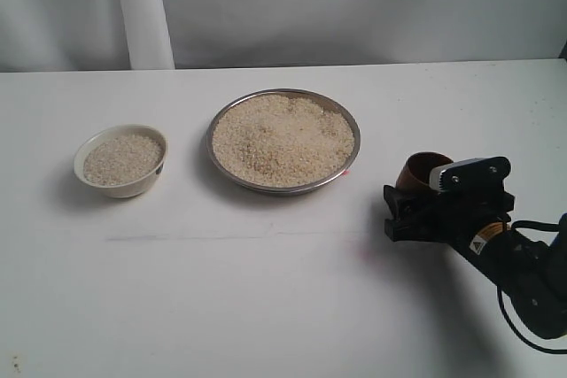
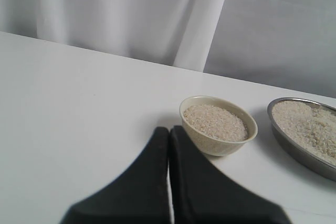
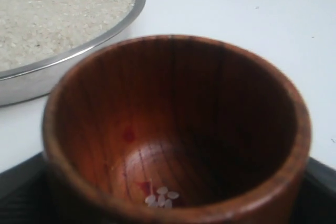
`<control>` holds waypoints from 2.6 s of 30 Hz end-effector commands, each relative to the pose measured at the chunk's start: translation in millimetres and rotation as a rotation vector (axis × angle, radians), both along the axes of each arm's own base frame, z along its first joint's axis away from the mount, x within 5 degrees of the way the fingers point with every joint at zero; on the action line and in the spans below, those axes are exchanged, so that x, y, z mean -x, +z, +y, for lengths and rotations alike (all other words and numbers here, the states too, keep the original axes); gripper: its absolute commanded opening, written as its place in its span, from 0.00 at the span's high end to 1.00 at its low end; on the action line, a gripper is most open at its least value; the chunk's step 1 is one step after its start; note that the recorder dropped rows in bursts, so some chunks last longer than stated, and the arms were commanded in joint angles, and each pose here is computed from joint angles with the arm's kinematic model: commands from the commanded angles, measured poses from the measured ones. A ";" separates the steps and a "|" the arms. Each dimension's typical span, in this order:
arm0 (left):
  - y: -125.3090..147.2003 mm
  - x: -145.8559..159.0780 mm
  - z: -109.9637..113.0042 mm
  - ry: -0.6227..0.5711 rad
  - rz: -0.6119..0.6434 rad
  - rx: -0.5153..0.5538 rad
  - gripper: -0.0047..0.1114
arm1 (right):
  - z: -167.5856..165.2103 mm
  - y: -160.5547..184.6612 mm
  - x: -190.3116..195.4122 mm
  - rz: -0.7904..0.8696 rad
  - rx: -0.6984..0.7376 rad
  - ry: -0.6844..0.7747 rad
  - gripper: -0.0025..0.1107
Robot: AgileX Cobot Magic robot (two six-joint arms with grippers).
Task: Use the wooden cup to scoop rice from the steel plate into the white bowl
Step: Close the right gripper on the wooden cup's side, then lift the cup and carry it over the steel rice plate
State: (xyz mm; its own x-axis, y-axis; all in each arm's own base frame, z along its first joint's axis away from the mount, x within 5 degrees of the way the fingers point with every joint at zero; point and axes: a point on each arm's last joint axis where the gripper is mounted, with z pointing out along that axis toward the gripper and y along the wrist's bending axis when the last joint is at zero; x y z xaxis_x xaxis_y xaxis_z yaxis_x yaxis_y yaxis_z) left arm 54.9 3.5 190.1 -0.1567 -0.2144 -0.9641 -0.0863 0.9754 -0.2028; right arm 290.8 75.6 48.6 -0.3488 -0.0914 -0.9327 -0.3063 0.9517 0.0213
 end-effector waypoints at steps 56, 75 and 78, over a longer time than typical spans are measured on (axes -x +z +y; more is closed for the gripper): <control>-0.3 -0.1 -0.4 -0.005 -0.002 0.007 0.96 | 158.6 196.7 -137.7 0.447 1.565 0.560 0.98; -0.3 -0.1 -0.4 -0.005 -0.002 0.007 0.96 | 170.0 125.0 -140.4 0.457 2.096 0.692 0.98; -0.3 -0.1 -0.4 -0.005 -0.002 0.007 0.96 | 168.2 118.3 -139.3 0.453 2.109 0.678 0.98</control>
